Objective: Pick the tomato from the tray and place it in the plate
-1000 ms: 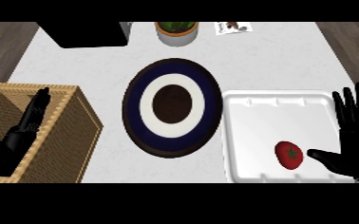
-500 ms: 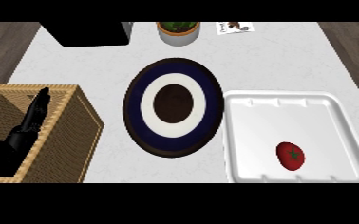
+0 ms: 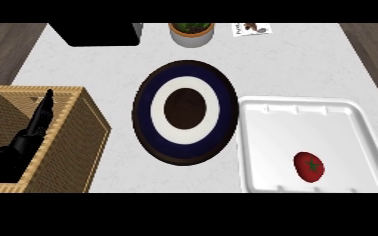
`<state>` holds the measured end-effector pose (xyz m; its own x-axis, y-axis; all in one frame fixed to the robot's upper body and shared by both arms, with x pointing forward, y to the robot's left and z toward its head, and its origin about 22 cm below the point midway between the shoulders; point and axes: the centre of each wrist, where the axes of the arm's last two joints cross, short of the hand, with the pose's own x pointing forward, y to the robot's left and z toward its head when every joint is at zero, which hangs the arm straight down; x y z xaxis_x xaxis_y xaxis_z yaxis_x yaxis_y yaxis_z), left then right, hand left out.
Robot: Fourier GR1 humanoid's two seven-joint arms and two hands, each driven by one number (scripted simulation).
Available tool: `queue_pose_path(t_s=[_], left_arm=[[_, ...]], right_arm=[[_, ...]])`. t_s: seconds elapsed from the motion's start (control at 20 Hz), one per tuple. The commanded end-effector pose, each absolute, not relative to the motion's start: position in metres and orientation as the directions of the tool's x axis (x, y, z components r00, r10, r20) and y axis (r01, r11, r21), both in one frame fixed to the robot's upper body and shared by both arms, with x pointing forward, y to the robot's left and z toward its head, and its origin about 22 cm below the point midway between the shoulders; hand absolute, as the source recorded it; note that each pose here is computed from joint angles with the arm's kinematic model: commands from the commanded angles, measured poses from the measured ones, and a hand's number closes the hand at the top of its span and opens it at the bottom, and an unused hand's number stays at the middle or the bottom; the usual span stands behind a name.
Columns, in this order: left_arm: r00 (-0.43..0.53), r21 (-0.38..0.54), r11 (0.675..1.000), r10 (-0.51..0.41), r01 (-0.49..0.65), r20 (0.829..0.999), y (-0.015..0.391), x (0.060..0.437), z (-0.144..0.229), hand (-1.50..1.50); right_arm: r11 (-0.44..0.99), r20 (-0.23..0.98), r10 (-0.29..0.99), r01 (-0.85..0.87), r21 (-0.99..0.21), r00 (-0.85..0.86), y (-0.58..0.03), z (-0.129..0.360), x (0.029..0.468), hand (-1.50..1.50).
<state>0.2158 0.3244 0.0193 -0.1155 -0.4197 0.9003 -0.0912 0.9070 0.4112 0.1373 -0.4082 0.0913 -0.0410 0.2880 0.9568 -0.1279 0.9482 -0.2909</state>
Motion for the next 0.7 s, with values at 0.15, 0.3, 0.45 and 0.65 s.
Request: queue_pose_path(t_s=[0.15,0.3,0.45,0.65], left_arm=[[0.013,0.470,0.877,-0.471,-0.102,0.882,0.339,0.213,-0.004,0.00],[0.034,0.452,0.888,-0.451,-0.085,0.892,0.330,0.214,0.001,0.00],[0.024,0.468,0.877,-0.469,-0.103,0.883,0.331,0.224,0.011,0.00],[0.024,0.461,0.883,-0.461,-0.090,0.887,0.329,0.219,0.005,0.00]], right_arm=[[0.865,0.877,0.468,-0.255,-0.431,0.105,-0.416,0.099,0.161,-1.50],[0.845,0.861,0.488,-0.325,-0.424,0.146,-0.410,0.090,0.168,-1.50],[0.801,0.821,0.550,-0.372,-0.469,0.150,-0.413,0.101,0.185,-1.50],[0.706,0.730,0.664,-0.457,-0.540,0.163,-0.409,0.090,0.199,-1.50]])
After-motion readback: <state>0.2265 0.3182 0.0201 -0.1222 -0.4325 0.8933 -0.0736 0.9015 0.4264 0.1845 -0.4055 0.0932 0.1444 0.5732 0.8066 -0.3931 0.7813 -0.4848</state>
